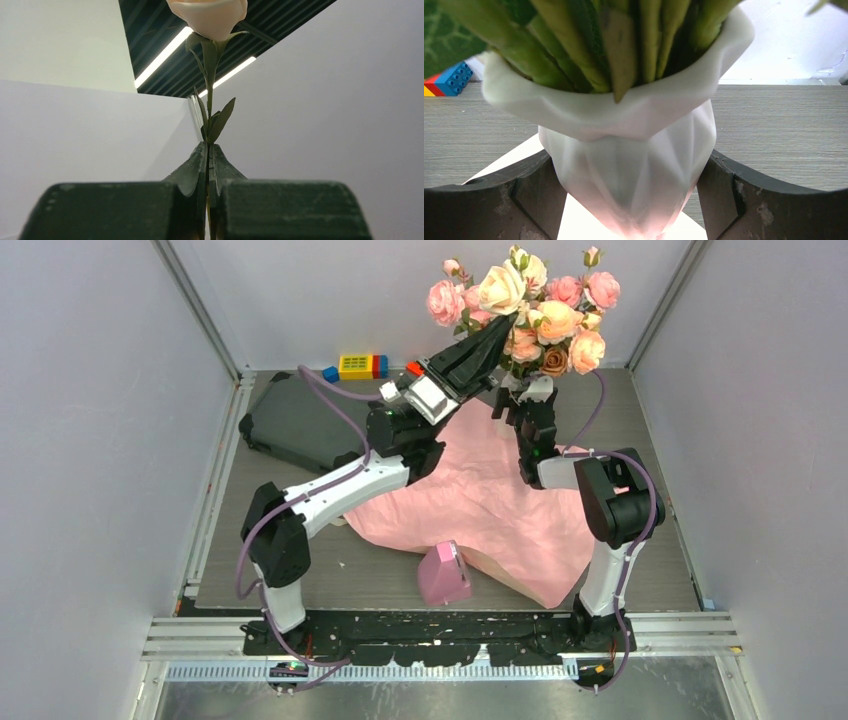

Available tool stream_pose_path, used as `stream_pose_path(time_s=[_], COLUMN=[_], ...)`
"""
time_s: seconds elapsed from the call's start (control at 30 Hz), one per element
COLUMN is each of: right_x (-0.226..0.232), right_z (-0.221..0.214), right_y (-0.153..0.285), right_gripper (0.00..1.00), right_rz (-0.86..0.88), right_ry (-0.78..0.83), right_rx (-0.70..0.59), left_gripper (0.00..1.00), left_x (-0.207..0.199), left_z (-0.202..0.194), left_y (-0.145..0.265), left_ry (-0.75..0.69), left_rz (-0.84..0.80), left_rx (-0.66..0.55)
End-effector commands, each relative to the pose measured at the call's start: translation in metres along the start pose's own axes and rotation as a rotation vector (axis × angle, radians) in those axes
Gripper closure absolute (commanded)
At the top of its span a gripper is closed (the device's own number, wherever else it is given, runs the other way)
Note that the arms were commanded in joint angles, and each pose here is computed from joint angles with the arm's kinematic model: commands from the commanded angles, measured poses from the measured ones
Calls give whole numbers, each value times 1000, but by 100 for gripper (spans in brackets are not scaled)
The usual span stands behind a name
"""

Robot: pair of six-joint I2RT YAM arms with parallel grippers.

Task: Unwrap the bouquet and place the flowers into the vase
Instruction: Adjust the vase at the center of the board.

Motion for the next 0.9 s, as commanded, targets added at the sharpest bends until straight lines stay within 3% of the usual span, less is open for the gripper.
stream_pose_path(time_s=[0.0, 0.87], right_x=[18, 20], right_z=[-8, -12], right_y=[12, 15], right_gripper=[100, 100], right_rz=[63, 78], right_ry=[-30, -22], right_rx=[41, 47], left_gripper=[100, 100], left_x=[4, 26], left_z=[17, -17], left_y=[-15, -22], left_ry=[-75, -156], left_rz=[-9, -33], left_rx=[-85, -88])
Point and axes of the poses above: each gripper's point midway between its finger pads, its own y axis back along the fingers, its own x axis along the line the jaws close on, z = x × y, the point moved 3 cm from there along y, back along the fingers, and after that the axes turned 11 degrees about y, right-handed, at the moved point
